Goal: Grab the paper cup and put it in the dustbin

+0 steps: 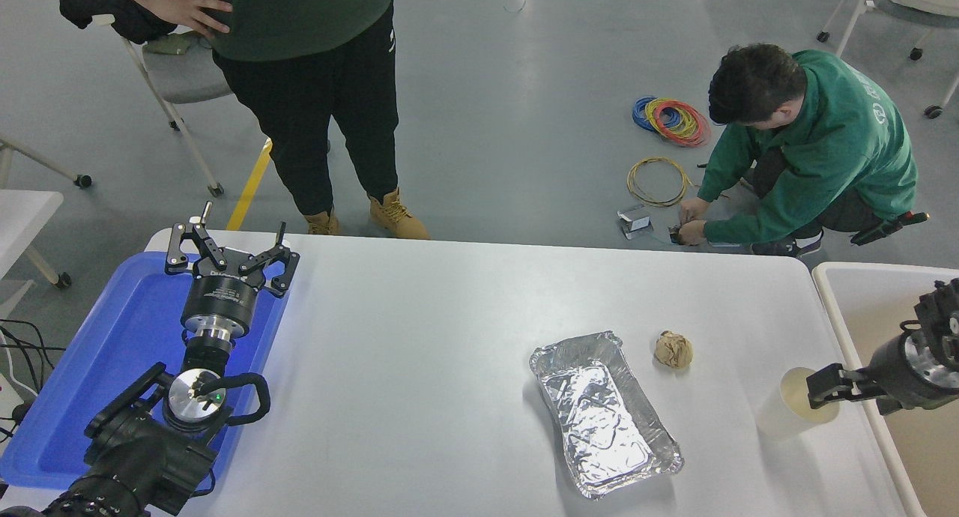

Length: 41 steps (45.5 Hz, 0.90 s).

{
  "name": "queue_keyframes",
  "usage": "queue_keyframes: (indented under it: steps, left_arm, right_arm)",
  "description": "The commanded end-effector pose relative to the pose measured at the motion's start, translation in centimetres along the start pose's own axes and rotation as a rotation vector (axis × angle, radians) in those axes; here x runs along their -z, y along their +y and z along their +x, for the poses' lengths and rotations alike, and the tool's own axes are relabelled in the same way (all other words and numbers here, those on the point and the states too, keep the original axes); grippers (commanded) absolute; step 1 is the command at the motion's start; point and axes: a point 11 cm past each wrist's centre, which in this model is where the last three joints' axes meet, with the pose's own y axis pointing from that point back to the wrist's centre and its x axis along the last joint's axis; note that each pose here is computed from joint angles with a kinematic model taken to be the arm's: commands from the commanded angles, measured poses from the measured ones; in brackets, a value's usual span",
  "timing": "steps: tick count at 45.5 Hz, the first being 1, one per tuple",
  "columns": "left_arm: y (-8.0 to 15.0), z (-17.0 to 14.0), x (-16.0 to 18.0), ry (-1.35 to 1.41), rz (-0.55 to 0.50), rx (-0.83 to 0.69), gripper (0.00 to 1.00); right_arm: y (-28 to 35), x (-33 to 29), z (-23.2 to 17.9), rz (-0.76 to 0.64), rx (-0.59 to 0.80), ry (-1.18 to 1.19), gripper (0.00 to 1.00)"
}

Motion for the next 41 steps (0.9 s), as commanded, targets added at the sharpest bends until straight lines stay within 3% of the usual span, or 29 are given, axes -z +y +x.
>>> queue_keyframes:
  steps: [1,5,10,13,15,41]
  left_arm:
    - [0.0,0.0,0.0,0.0,0.0,0.0,1.0]
    - [0.0,0.0,0.0,0.0,0.0,0.0,1.0]
    - [0.0,0.0,0.0,0.0,0.0,0.0,1.0]
    - [0.0,0.0,0.0,0.0,0.0,0.0,1.0]
    - [0.0,0.0,0.0,0.0,0.0,0.0,1.0]
    - [0.0,0.0,0.0,0.0,0.0,0.0,1.0]
  right_arm:
    - [-1.0,0.0,-0.3,0.003,-0.046,0.03,0.72]
    - [-1.2,0.0,-0.6,0.002,-0.041,0.032,0.61]
    - [-1.3,0.0,-0.6,0.002,-0.04,0.034,0.37]
    - [-1.3,0.1,-0.6,-0.004,-0.034,0.046,0.11]
    - [-1.3,0.2,-0.6,-0.008,-0.028,0.061,0.0]
    - [0.2,0.8,1.4,0.005,-0.075,0.072,0.0]
